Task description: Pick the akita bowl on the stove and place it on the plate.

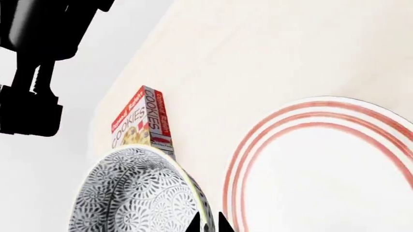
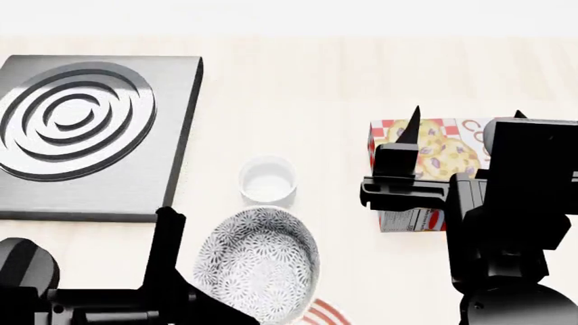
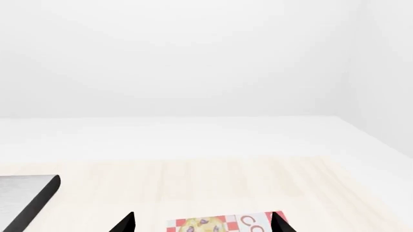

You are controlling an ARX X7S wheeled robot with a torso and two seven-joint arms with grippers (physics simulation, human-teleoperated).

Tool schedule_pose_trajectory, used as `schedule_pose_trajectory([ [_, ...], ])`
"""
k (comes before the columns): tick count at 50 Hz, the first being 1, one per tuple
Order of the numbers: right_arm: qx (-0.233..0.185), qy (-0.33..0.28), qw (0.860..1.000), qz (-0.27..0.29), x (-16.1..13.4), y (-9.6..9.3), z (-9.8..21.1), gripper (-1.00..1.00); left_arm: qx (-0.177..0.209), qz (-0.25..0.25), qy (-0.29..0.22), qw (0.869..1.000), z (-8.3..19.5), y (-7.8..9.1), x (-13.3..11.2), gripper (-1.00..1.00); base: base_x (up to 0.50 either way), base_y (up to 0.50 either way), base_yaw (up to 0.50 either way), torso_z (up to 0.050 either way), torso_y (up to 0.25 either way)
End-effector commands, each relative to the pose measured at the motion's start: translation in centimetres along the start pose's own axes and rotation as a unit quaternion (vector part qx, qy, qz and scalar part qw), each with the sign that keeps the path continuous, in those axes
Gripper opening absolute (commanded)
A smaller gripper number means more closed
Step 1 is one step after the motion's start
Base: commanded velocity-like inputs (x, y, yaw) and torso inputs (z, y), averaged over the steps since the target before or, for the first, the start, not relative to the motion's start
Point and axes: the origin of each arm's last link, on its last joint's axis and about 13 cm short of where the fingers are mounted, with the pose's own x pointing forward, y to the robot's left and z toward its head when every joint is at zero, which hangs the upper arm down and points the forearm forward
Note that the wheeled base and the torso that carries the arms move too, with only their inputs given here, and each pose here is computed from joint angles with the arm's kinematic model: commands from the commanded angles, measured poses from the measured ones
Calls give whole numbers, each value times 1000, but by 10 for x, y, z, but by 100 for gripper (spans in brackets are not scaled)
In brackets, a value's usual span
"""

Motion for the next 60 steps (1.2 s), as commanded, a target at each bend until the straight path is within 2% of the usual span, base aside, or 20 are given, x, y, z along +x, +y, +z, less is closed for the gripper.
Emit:
schedule_pose_trajectory([
  [1,0,0,1000,0,0,0,0,100,21,-48,4,999,2,0,-4,-100,0,0,0,0,0],
  [13,0,0,1000,0,0,0,-1,100,23,-62,20,998,-5,-2,-1,-100,0,0,0,0,0],
  [24,-1,0,1000,0,0,0,0,100,22,-79,22,996,-5,-13,2,-100,0,0,0,0,0],
  [60,-2,-1,1000,1,0,0,0,100,18,-71,15,997,-7,-27,15,-100,0,0,0,0,0],
])
